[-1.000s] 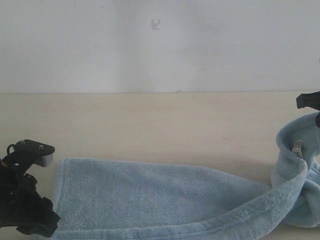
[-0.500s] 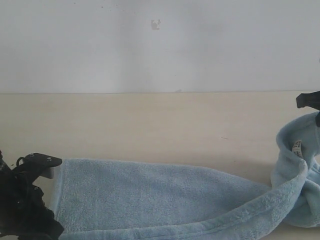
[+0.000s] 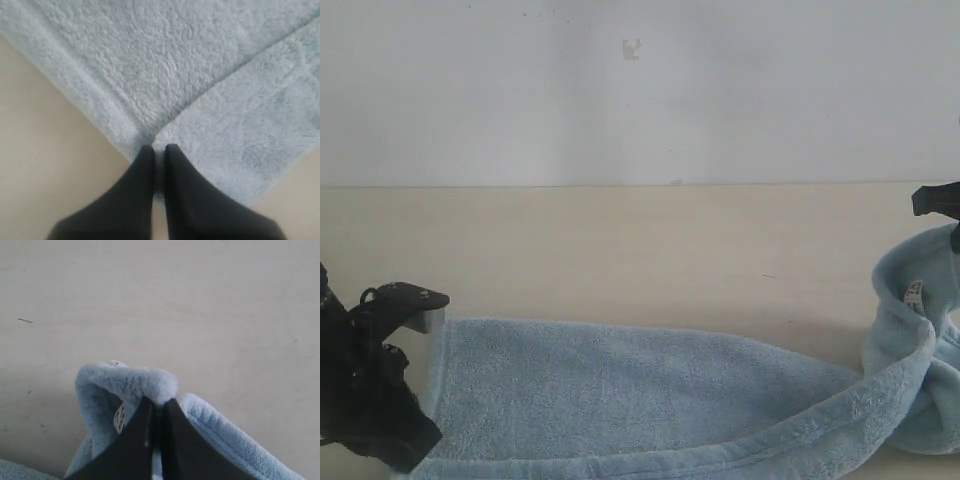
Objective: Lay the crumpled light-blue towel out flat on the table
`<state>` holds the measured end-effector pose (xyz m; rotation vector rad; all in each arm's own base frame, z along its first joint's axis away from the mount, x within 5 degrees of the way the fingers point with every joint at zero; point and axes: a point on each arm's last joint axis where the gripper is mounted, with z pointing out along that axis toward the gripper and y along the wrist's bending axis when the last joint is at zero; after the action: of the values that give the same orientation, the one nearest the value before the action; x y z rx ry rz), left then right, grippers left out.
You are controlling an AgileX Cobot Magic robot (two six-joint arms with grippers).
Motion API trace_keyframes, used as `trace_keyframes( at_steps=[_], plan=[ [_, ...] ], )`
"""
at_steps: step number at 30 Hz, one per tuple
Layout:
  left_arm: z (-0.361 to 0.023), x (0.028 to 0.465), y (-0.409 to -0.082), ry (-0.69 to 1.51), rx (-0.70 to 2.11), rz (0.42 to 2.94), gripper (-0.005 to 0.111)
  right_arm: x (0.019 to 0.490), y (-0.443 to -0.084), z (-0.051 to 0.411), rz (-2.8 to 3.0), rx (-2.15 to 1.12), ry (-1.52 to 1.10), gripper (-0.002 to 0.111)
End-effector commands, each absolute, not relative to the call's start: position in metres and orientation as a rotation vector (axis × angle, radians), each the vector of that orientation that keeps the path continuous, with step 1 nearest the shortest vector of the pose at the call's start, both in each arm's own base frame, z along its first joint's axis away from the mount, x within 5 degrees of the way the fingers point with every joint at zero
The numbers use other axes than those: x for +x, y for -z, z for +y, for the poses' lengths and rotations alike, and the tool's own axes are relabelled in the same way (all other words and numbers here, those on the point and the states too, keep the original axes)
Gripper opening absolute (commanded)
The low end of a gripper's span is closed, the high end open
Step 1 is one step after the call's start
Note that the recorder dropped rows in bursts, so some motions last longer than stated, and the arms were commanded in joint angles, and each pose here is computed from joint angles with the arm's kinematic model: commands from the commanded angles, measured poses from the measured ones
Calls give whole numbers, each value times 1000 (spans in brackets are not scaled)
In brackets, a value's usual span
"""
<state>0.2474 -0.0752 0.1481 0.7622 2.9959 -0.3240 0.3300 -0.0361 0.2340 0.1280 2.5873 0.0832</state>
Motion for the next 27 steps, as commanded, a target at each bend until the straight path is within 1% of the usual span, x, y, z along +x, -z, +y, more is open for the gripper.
trace_keyframes(
  at_steps=[1,3,4,6,9,12,13,15,16,17,19,21,22,23,24,27],
  plan=[
    [-77,249,-190,291,701,2856,4,330,-235,-37,2579,133,-84,0],
    [-74,243,-216,253,691,2736,4,329,-241,-36,2559,142,-91,0],
    [-69,235,-246,201,652,2589,4,324,-253,-35,2523,140,-91,0],
    [-63,224,-271,143,627,2462,4,315,-272,-34,2467,134,-86,0],
    [-51,193,-320,60,571,2210,4,290,-313,-30,2360,113,-77,0],
    [-37,149,-364,8,503,1932,4,246,-362,-23,2221,58,-51,0],
    [-31,128,-381,-17,477,1797,4,228,-377,-20,2169,45,-44,0],
    [-16,81,-410,-126,443,1513,4,175,-413,-13,2017,11,-6,0],
    [-10,63,-418,-202,443,1414,4,150,-426,-11,1933,-1,22,0],
    [-5,49,-421,-266,446,1357,4,128,-437,-8,1856,-10,49,0],
    [0,46,-420,-301,427,1370,4,93,-452,-5,1715,-10,88,0],
    [-3,63,-411,-304,411,1409,4,91,-456,-10,1676,5,152,0],
    [-5,76,-405,-325,431,1425,4,99,-455,-14,1686,25,189,0],
    [-12,106,-387,-363,494,1478,4,126,-446,-23,1765,66,235,0],
    [-16,119,-379,-360,517,1502,4,146,-437,-29,1825,92,255,0],
    [-29,164,-352,-325,581,1627,4,206,-400,-40,2027,123,263,0]
  ],
)
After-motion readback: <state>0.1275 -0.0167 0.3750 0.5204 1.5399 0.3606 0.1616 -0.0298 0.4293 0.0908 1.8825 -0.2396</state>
